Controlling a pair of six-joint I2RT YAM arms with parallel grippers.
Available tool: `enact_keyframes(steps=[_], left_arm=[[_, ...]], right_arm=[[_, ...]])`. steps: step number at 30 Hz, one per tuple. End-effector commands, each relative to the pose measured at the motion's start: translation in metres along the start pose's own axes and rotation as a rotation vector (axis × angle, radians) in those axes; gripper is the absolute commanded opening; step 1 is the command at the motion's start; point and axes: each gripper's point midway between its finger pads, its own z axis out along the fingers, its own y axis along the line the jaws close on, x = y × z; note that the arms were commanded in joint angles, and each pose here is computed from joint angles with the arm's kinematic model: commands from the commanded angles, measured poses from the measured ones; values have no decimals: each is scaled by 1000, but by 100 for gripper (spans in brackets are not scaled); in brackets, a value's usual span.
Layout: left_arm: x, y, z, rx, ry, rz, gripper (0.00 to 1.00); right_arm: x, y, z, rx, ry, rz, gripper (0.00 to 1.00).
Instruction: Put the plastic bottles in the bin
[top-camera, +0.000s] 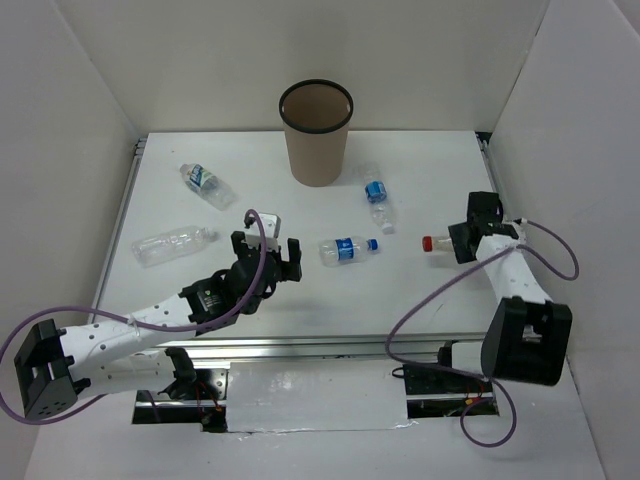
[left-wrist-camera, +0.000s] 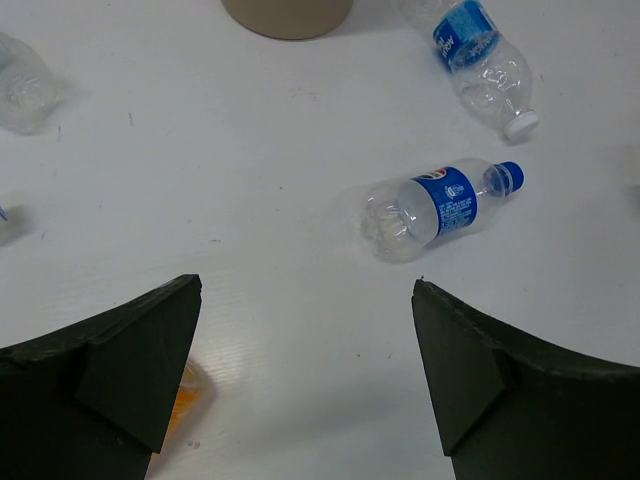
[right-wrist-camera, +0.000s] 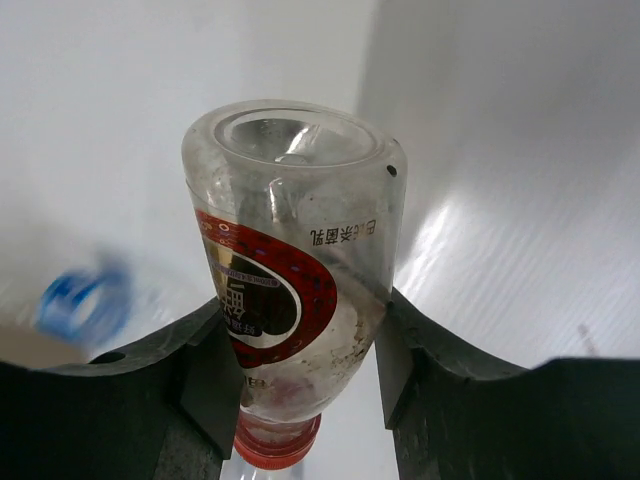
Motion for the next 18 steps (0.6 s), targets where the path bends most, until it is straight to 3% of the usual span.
enact_keyframes(steps=[1, 7, 9, 10, 11, 18], left_arm=[[-17, -10, -1, 29, -48, -49, 99], [-14, -10, -5, 66, -63, -60, 99], [-16, -14, -7, 92, -69, -79, 99], [-19, -15, -8, 103, -73, -86, 99], [-19, -18, -10, 120, -69, -96, 99], [-29, -21, -26, 203, -112, -155, 99]], right_arm=[[-3, 62, -69, -298, -38, -50, 5], [-16, 177, -209, -881, -205, -187, 11], [-17, 214, -243, -999, -215, -236, 12], [-19, 232, -258, -1068, -230, -249, 5], [-17, 245, -267, -1113, -249, -308, 1], [16, 355, -317, -1499, -331, -524, 0]])
